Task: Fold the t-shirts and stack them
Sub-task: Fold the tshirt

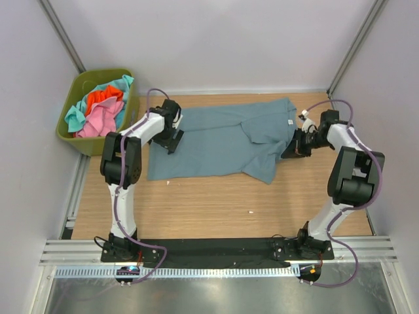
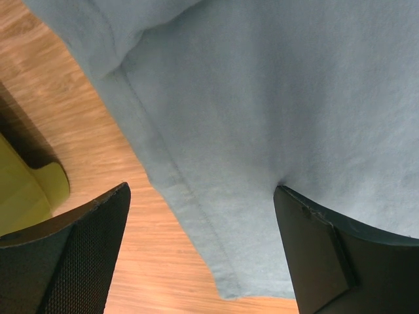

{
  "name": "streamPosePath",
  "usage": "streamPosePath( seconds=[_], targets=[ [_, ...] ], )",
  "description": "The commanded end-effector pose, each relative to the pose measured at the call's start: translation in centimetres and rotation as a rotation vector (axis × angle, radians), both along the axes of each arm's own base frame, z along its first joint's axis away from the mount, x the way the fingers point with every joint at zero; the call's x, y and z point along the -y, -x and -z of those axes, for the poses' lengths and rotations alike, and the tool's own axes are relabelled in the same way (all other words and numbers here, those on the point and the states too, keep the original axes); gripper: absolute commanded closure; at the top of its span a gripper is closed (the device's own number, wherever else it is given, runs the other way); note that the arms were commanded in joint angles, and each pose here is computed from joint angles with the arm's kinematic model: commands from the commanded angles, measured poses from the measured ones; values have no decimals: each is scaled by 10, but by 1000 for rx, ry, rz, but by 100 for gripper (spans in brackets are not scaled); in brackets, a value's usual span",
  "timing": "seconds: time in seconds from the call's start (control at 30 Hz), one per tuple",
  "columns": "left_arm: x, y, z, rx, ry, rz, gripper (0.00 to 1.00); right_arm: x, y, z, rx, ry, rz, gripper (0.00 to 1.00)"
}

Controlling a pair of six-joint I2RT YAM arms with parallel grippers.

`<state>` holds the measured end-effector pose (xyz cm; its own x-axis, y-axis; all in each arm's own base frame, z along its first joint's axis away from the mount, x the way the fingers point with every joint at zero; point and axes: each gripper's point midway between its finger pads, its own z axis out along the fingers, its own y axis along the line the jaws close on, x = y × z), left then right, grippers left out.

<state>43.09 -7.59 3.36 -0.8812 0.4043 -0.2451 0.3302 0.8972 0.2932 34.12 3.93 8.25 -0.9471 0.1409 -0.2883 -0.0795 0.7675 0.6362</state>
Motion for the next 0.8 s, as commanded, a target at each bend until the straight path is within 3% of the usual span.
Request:
streamPosePath(
  seconds=[0.0, 0.1, 0.33, 0.5, 0.53, 0.63, 0.77],
  targets=[
    [-5, 0, -49, 110, -8, 2, 9, 4, 7, -46, 103, 40, -46, 99],
    [-18, 17, -63, 124, -15, -26, 7, 1, 15, -60, 117, 38, -54, 99],
    [-38, 87, -52, 19, 53, -67, 11, -2, 45, -79, 132, 70, -78, 99],
    [-61, 116, -31, -95, 62, -137, 19, -6, 68, -83, 129, 77, -84, 98],
    [-57, 119, -27, -122, 97, -144, 26, -6, 70, -83, 133, 82, -82, 98],
    [-49, 129, -11, -233, 229, -204, 36, -6, 75, -83, 136, 90, -79, 99],
    [-40, 122, -6, -278, 335, -239, 38, -5, 77, -84, 141, 103, -85, 99]
  ],
)
